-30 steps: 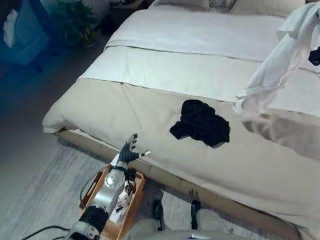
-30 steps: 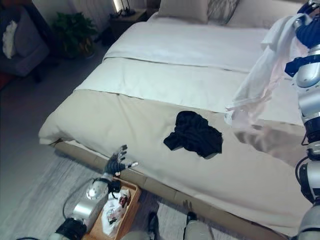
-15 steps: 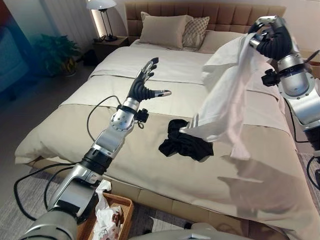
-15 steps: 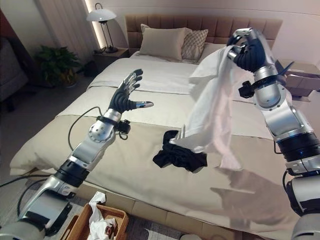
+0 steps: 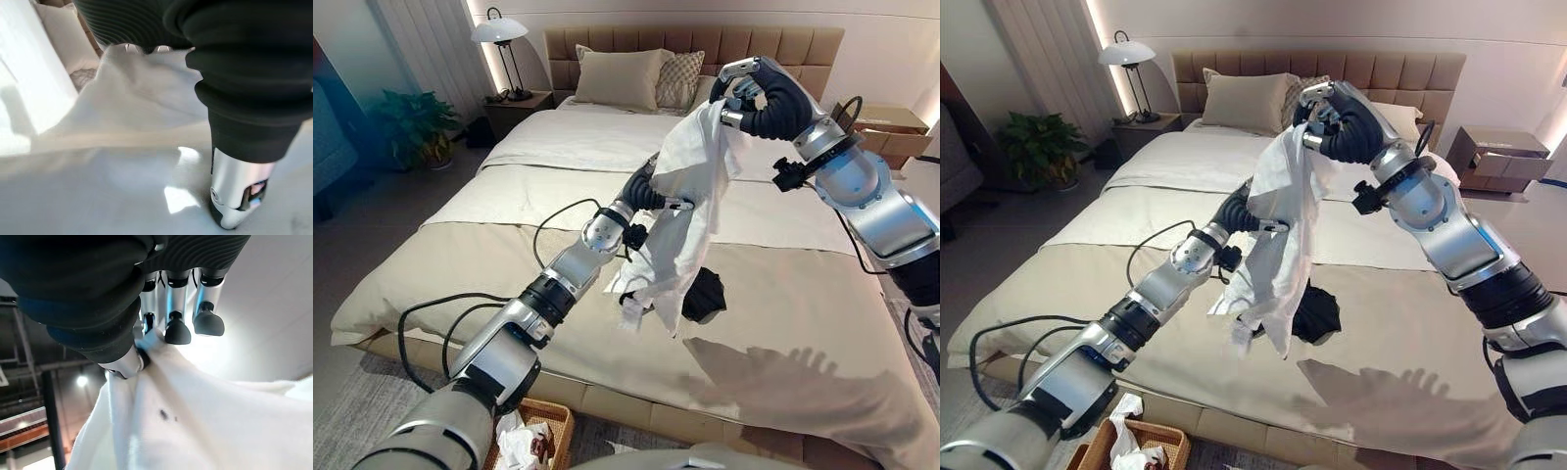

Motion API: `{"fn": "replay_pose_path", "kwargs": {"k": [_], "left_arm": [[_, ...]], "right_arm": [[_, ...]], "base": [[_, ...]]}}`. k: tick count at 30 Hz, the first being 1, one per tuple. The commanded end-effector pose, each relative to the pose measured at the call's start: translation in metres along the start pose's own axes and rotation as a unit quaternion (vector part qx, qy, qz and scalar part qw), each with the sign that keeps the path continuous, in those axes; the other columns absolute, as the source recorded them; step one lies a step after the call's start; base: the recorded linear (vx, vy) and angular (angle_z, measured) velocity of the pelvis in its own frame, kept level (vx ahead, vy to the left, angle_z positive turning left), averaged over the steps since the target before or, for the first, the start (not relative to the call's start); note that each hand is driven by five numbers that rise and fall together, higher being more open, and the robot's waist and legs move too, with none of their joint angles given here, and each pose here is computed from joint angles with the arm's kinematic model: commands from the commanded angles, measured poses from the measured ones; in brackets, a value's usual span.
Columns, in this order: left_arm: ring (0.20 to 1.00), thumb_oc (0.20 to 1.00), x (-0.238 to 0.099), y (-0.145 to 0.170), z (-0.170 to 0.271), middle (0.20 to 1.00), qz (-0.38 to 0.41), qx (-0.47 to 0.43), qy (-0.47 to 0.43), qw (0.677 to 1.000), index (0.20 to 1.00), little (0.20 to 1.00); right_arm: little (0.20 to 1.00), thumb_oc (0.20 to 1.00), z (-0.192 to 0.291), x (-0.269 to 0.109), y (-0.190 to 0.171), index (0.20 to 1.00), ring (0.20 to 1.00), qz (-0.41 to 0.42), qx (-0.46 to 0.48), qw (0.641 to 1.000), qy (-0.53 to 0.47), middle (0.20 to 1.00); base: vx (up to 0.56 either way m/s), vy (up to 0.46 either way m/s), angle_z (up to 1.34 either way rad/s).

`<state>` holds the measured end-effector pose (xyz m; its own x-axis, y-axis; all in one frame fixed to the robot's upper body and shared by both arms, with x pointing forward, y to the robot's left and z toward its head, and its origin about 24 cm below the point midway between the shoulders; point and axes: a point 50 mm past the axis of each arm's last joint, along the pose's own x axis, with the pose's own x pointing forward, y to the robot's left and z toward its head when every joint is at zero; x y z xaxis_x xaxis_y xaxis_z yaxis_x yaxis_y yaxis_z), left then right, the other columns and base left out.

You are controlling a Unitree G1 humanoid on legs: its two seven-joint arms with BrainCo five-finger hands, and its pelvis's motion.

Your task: Pick up clothes into the bucket

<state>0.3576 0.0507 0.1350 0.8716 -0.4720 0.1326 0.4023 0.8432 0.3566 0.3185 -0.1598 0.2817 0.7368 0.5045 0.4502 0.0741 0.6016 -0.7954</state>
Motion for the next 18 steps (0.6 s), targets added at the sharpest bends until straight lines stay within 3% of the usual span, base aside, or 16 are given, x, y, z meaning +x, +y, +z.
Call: {"fn": "replay_pose_path", "kwargs": {"k": [1,12,13,14,15,16,17,18], "left_arm": [[1.000,1.000,0.019,-0.002,0.018,1.000,-0.007,0.044,-0.018,0.999,1.000,1.000],[1.000,1.000,0.016,-0.032,0.012,1.000,-0.096,-0.054,0.005,0.994,1.000,1.000],[0.896,0.896,0.013,-0.039,0.015,0.896,-0.140,-0.115,0.008,0.984,0.896,0.896],[0.642,0.642,0.012,-0.037,0.017,0.642,-0.148,-0.142,0.006,0.979,0.642,0.642],[0.501,0.501,0.009,-0.039,0.016,0.501,-0.165,-0.173,0.011,0.971,0.501,0.501],[0.285,0.285,0.009,-0.039,0.016,0.285,-0.165,-0.173,0.012,0.971,0.285,0.285],[0.200,0.200,0.006,-0.035,0.014,0.200,-0.172,-0.184,0.017,0.968,0.200,0.200],[0.200,0.200,0.003,-0.033,0.012,0.200,-0.178,-0.194,0.021,0.964,0.200,0.200]], "right_arm": [[0.200,0.200,0.038,0.015,-0.026,0.200,0.200,-0.057,0.015,0.994,-0.097,0.200],[0.200,0.200,0.055,0.016,-0.016,0.200,0.200,-0.055,0.056,0.987,-0.140,0.200],[0.200,0.200,0.057,0.017,-0.013,0.200,0.200,-0.047,0.066,0.986,-0.144,0.200],[0.200,0.200,0.057,0.017,-0.013,0.200,0.200,-0.044,0.068,0.986,-0.143,0.200],[0.200,0.200,0.057,0.018,-0.011,0.200,0.200,-0.039,0.072,0.986,-0.144,0.200],[0.200,0.200,0.057,0.018,-0.010,0.200,0.200,-0.039,0.072,0.986,-0.144,0.200],[0.200,0.200,0.055,0.019,-0.007,0.200,0.200,-0.034,0.073,0.987,-0.140,0.200],[0.200,0.200,0.053,0.019,-0.005,0.200,0.200,-0.032,0.072,0.988,-0.135,0.200]], "base": [[0.00,0.000,0.00],[0.00,-0.002,0.01],[0.00,0.000,0.00],[0.00,0.000,0.00],[0.00,0.000,0.00],[0.00,0.000,0.00],[0.00,0.000,0.00],[0.04,0.001,0.01]]}}
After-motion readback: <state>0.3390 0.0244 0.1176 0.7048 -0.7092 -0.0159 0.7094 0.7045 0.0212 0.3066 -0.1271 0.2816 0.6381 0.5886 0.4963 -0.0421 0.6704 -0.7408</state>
